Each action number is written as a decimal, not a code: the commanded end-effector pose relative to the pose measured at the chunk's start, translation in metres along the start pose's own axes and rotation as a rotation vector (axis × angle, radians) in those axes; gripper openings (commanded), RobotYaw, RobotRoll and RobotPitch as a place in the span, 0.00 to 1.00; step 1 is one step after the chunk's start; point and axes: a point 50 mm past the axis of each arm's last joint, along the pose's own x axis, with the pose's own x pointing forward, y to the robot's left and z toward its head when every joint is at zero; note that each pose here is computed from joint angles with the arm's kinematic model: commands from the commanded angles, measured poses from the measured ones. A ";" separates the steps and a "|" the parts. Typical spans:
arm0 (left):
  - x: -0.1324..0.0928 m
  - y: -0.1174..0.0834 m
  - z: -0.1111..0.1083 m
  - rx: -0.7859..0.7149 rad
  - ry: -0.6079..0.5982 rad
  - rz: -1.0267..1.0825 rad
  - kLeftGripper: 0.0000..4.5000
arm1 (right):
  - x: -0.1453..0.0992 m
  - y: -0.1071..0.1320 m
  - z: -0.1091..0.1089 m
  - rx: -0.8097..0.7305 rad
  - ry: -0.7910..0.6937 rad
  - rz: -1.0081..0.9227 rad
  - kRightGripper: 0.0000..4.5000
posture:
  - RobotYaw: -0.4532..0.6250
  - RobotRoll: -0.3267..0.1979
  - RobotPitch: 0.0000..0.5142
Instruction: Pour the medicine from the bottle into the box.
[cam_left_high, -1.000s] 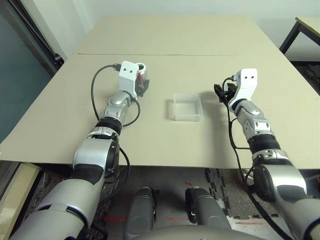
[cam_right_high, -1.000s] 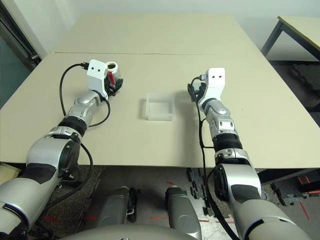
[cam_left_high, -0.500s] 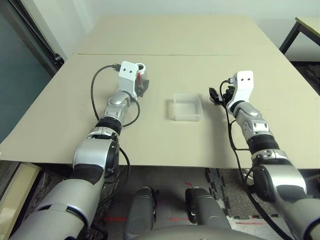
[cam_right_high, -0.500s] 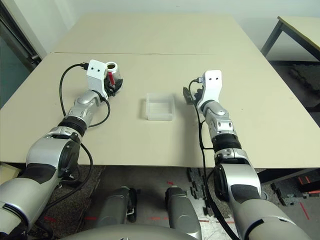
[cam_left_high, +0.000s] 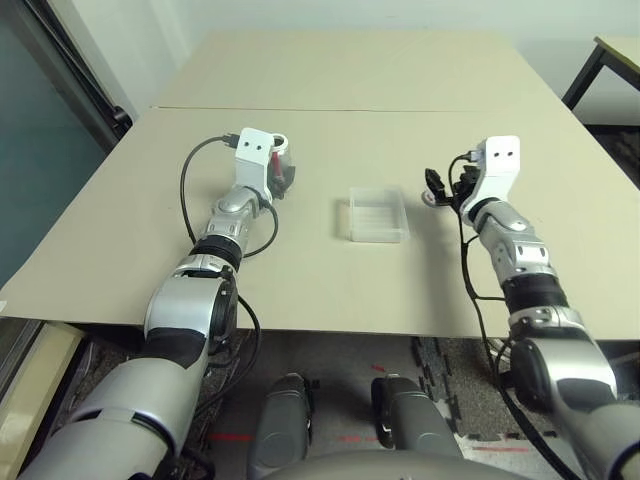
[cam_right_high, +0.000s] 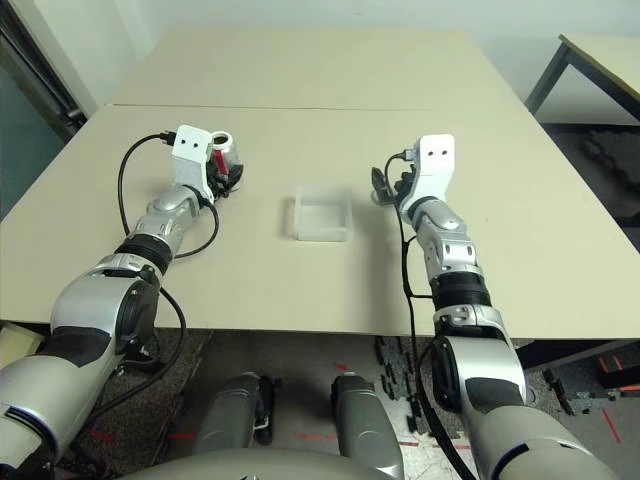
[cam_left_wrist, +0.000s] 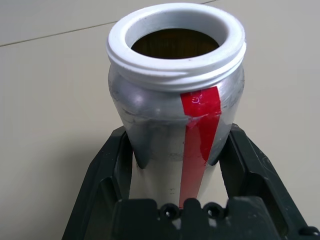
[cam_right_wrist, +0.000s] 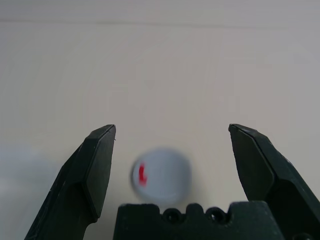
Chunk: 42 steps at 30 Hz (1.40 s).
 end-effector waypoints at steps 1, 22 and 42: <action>0.000 0.001 -0.004 0.064 0.055 -0.010 0.60 | -0.016 -0.006 0.010 0.008 -0.011 0.025 1.00 | 0.38 0.62 0.12; 0.024 -0.079 0.118 1.586 -0.112 -0.195 0.60 | -0.067 0.016 0.030 -0.256 0.249 0.562 1.00 | 0.26 0.62 0.08; 0.025 -0.113 0.085 2.267 -0.204 -0.371 0.60 | -0.046 0.039 0.033 -0.248 0.184 0.604 1.00 | 0.23 0.62 0.10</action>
